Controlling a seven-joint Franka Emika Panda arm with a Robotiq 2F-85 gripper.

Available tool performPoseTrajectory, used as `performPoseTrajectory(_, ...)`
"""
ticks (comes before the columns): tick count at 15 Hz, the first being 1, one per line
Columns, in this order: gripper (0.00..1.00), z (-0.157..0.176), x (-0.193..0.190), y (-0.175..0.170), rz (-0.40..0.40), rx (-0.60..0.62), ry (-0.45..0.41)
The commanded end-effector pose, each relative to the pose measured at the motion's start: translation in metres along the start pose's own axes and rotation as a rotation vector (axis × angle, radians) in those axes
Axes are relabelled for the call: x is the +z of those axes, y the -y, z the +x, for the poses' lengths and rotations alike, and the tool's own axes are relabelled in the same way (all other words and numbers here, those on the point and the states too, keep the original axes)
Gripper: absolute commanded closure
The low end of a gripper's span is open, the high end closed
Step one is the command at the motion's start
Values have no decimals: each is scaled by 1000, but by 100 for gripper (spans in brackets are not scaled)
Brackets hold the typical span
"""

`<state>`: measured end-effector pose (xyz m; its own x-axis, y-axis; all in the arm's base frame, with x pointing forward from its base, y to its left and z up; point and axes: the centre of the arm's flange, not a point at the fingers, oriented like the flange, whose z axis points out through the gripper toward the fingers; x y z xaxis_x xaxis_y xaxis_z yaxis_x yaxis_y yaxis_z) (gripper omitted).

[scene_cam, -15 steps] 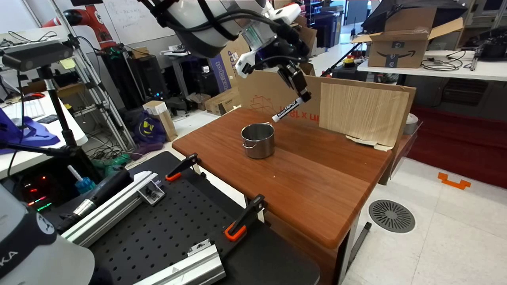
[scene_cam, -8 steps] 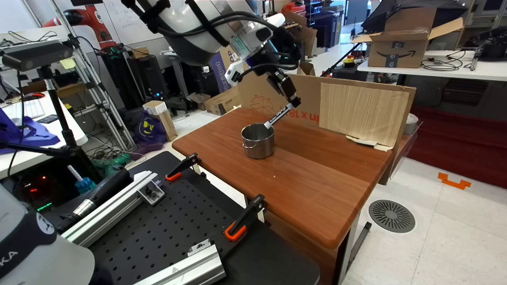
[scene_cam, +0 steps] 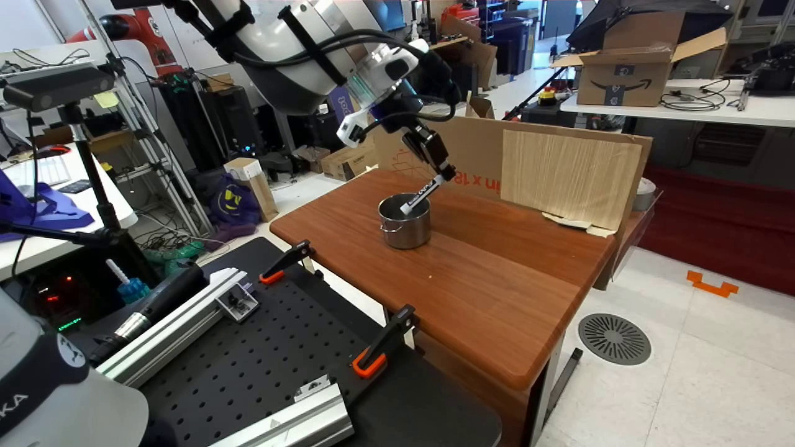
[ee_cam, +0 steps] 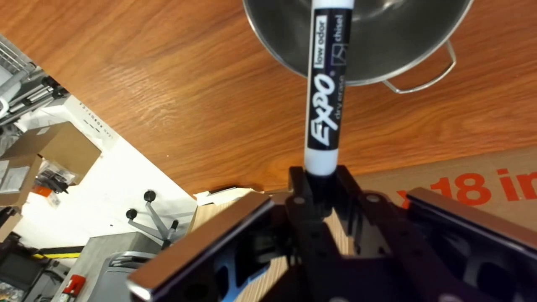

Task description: Put the black marker in the silver pot

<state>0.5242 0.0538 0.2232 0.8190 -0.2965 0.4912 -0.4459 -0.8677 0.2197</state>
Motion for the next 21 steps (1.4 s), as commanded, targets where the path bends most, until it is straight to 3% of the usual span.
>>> performPoseTrajectory(1, 95, -11, -1, 5, 9, -35, -4)
performPoseTrajectory(11, 95, -27, 6, 19, 7, -94, 25)
performPoseTrajectory(12, 55, -27, 6, 20, 6, -95, 30)
performPoseTrajectory(13, 54, -27, 7, 20, 5, -98, 31)
performPoseTrajectory(21, 1, -24, 5, 18, 10, -108, 40)
